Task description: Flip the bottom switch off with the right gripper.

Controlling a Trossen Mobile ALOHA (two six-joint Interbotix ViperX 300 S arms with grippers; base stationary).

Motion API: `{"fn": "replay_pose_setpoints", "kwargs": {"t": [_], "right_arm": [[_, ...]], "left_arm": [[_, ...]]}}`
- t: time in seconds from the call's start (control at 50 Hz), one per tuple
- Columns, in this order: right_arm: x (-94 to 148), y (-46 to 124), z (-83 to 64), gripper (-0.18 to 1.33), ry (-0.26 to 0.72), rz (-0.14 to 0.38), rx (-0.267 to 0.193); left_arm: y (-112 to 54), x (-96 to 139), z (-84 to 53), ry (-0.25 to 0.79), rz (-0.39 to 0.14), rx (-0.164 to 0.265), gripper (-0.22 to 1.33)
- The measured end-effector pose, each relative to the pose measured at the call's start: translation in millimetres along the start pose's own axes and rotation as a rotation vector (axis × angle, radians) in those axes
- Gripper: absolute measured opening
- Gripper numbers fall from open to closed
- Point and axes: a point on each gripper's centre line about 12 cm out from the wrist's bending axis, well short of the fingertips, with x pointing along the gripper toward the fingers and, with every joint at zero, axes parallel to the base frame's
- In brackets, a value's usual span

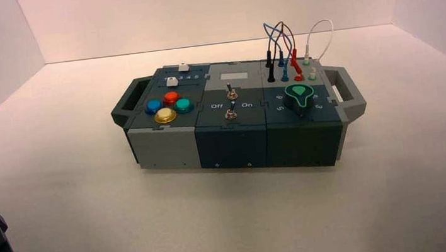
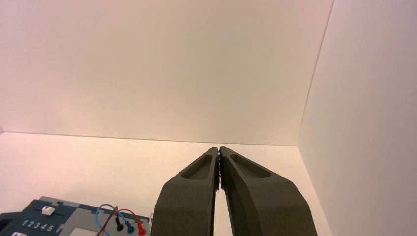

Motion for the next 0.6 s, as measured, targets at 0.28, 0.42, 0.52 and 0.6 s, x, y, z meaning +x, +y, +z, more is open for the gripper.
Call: {"fn": "replay_pose_setpoints", "kwargs": {"t": [0.28, 0.42, 0.52, 0.6], "right_arm": [[0.0, 0.1, -0.7, -0.11, 0.006, 0.000, 0.001], [0.0, 0.1, -0.9, -0.11, 0.008, 0.000, 0.001], [0.0, 0.3, -2.5, -0.11, 0.021, 0.002, 0.001], [0.8, 0.3, -4.4, -0.11, 0.037, 0.002, 0.001]], "left_arm": [[0.0, 0.0, 0.0, 0.000, 0.000, 0.000, -0.16], [0.0, 0.1, -0.6, 0.002, 0.000, 0.000, -0.16], [-1.6, 0.7, -2.2, 0.017, -0.009, 0.001, -0.17], [-5.1, 2.3, -6.0, 0.046, -0.027, 0.005, -0.17]]}}
